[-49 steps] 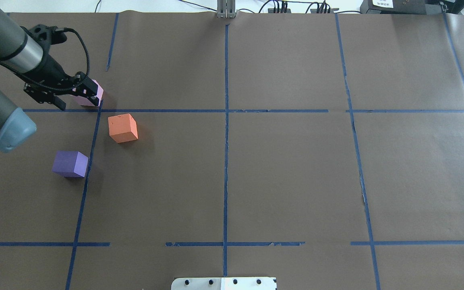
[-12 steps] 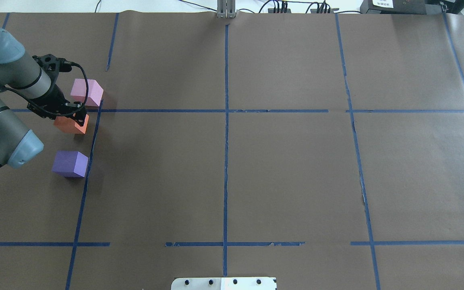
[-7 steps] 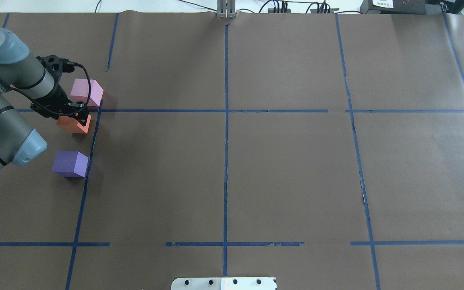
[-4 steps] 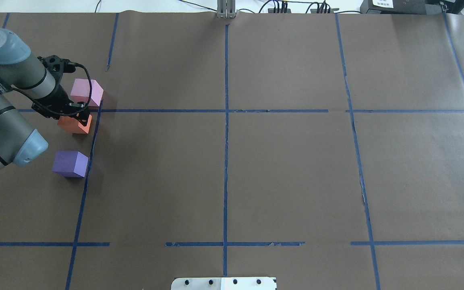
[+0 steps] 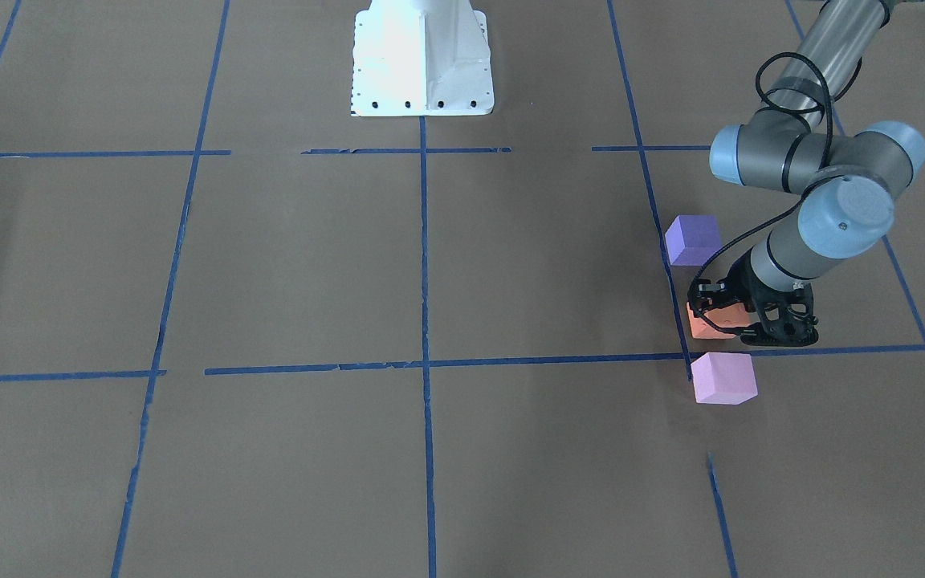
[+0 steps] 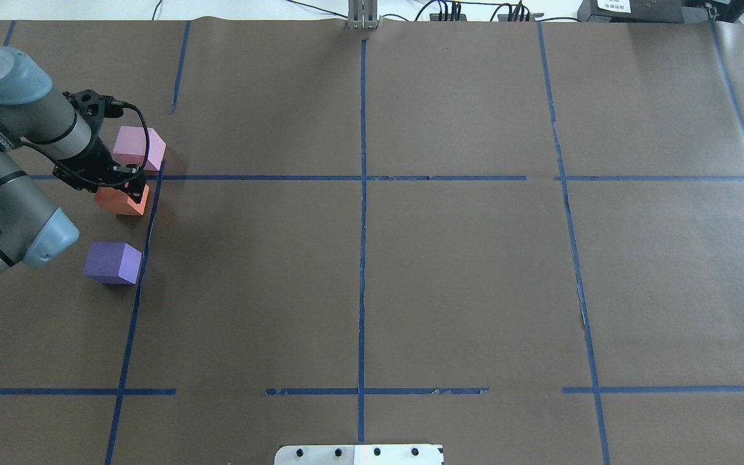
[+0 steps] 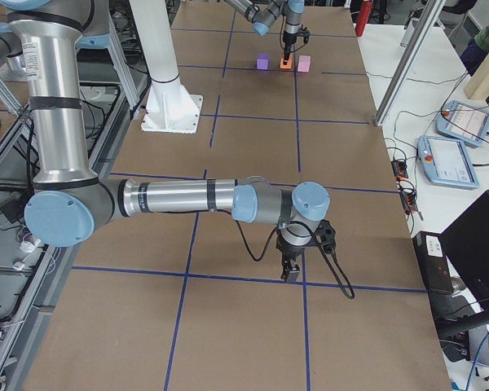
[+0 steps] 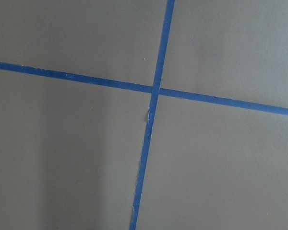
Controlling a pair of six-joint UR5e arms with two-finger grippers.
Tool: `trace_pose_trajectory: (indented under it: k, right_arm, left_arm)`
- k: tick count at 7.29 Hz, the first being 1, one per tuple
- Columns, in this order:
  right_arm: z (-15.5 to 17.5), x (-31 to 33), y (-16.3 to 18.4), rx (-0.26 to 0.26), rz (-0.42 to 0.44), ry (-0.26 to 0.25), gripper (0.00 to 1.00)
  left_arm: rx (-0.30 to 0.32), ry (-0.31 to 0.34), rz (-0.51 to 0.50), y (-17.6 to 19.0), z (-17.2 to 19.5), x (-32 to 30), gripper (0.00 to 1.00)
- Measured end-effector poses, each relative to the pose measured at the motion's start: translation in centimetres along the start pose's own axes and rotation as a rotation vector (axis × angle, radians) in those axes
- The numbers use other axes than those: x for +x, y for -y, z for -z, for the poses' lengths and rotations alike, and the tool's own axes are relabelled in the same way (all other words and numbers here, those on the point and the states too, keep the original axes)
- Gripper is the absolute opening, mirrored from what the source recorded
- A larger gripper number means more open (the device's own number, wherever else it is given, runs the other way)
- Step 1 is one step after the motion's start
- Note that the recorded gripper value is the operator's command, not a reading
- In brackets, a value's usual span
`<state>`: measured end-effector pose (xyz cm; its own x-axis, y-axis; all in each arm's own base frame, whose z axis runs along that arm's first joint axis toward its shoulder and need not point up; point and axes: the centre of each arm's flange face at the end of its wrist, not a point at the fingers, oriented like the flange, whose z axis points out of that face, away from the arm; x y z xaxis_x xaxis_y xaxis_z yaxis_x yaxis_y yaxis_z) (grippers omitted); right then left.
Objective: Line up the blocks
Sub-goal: 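Lower the orange cube between the pink and purple cubes, adjusting alignment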
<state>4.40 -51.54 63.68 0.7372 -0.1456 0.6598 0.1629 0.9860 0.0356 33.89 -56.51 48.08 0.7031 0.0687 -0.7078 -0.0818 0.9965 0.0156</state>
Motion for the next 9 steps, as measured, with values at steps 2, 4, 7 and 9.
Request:
trace_pose_trajectory:
  k: [2, 4, 7, 9]
  right_arm:
    - [0.00, 0.00, 0.00, 0.000, 0.000, 0.000, 1.00]
    - [0.00, 0.00, 0.00, 0.000, 0.000, 0.000, 1.00]
    - [0.00, 0.00, 0.00, 0.000, 0.000, 0.000, 1.00]
    - [0.00, 0.00, 0.00, 0.000, 0.000, 0.000, 1.00]
  left_arm:
    - [-0.004, 0.001, 0.002, -0.01, -0.22, -0.09, 0.68]
    - [-0.009, -0.001, 0.002, -0.02, -0.42, -0.09, 0.77]
    - [-0.024, -0.015, 0.001, -0.16, -0.55, 0.08, 0.92]
    - [-0.029, -0.019, 0.000, -0.22, -0.58, 0.13, 0.99]
